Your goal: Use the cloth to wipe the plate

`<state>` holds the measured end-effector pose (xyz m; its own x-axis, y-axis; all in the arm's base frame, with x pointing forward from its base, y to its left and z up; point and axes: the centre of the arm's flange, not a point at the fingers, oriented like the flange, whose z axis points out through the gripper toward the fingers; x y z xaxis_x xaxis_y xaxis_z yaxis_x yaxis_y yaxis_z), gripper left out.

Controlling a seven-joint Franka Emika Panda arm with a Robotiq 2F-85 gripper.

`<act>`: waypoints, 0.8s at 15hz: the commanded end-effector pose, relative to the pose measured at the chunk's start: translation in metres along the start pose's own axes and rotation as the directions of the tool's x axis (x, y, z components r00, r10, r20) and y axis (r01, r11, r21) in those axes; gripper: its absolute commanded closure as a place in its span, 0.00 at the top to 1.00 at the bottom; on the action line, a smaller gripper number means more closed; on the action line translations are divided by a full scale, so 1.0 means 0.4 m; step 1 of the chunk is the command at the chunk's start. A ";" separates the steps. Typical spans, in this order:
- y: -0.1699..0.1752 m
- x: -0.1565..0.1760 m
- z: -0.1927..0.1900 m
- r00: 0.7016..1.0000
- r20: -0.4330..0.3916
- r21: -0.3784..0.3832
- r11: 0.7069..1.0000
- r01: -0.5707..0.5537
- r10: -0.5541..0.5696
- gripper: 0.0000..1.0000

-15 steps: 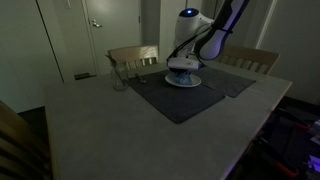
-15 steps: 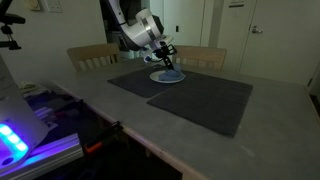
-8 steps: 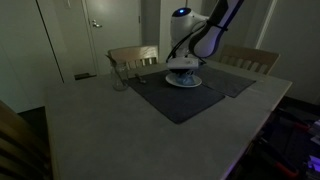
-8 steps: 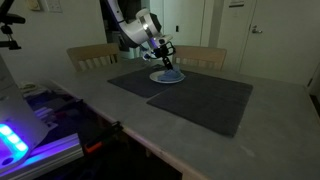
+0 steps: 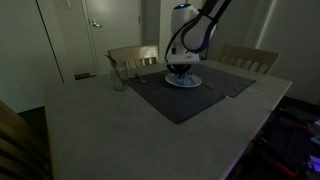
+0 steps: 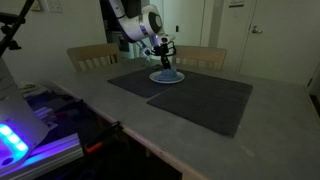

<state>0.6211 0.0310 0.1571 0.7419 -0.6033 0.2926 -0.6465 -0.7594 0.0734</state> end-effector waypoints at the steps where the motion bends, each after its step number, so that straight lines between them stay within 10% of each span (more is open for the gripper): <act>1: -0.010 -0.029 0.031 0.994 0.105 0.005 1.000 0.020 -0.020 0.02; 12: -0.030 -0.029 0.017 0.971 0.215 0.096 0.987 -0.129 0.106 0.02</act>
<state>0.6242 0.0427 0.1625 0.7009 -0.6987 0.1434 -0.7012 -0.7118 -0.0409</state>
